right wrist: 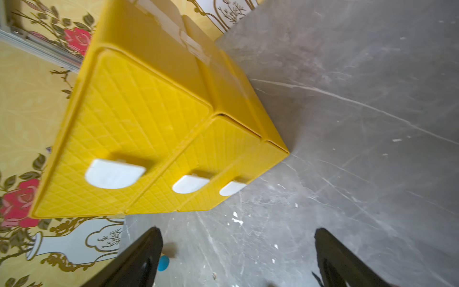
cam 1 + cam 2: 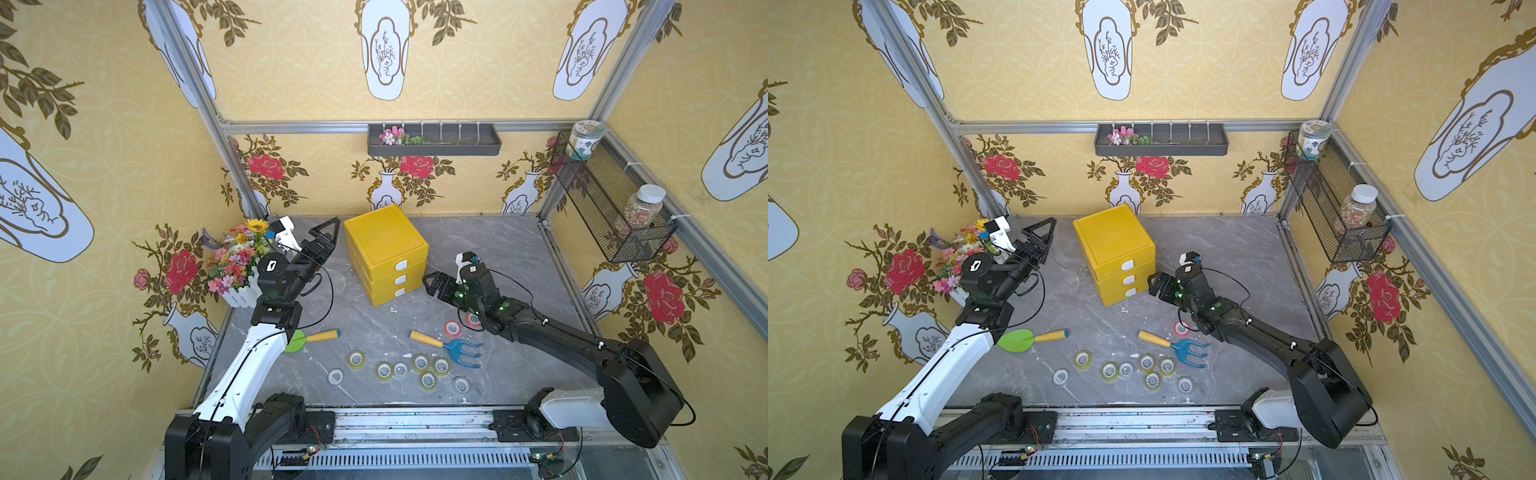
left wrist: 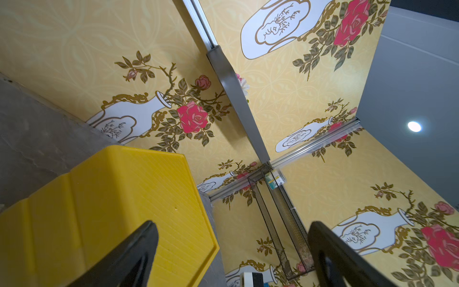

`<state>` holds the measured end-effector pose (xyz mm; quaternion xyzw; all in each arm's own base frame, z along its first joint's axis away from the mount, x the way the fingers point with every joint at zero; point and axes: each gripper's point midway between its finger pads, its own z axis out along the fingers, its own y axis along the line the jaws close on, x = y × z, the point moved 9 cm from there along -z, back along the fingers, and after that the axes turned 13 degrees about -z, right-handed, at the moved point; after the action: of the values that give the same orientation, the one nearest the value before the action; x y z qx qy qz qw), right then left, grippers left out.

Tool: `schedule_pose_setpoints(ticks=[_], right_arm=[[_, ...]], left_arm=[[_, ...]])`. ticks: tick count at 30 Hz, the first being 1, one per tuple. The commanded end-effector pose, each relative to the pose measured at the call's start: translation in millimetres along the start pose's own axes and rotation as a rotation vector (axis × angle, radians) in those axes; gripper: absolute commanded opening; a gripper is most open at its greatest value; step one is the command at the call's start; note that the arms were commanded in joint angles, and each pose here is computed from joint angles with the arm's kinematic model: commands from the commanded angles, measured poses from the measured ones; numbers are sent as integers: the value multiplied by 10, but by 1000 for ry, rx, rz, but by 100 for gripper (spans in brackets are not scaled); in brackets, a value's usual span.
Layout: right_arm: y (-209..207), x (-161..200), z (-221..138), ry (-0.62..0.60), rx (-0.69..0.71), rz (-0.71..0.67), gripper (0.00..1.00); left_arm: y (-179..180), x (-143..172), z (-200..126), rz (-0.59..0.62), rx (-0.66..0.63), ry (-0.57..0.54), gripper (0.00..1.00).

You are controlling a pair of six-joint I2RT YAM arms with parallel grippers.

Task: Place the transparent tape into the drawer according to color
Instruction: Open the drawer in the storage box.

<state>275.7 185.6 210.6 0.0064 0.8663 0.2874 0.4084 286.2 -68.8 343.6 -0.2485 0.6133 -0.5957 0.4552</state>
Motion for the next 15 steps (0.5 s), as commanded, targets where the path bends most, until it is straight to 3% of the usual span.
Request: schedule_pose_setpoints(ticks=[1, 3, 5, 8, 11, 15], right_arm=[[46, -64, -4, -46, -6, -15, 97], [28, -50, -3, -44, 3, -11, 98], [24, -45, 0, -37, 8, -9, 97], [20, -38, -8, -29, 17, -6, 98], [14, -30, -17, -25, 23, -4, 98], [25, -35, 4, -14, 20, 3, 99]], left_arm=[[-176, 38, 66, -7, 113, 145, 100], [-183, 56, 84, -19, 139, 176, 100], [-175, 58, 23, -51, 166, 138, 100], [-154, -17, -5, -92, 94, 88, 100], [-255, -38, 72, -20, 59, 142, 100], [-261, -33, 203, -9, -11, 209, 100]])
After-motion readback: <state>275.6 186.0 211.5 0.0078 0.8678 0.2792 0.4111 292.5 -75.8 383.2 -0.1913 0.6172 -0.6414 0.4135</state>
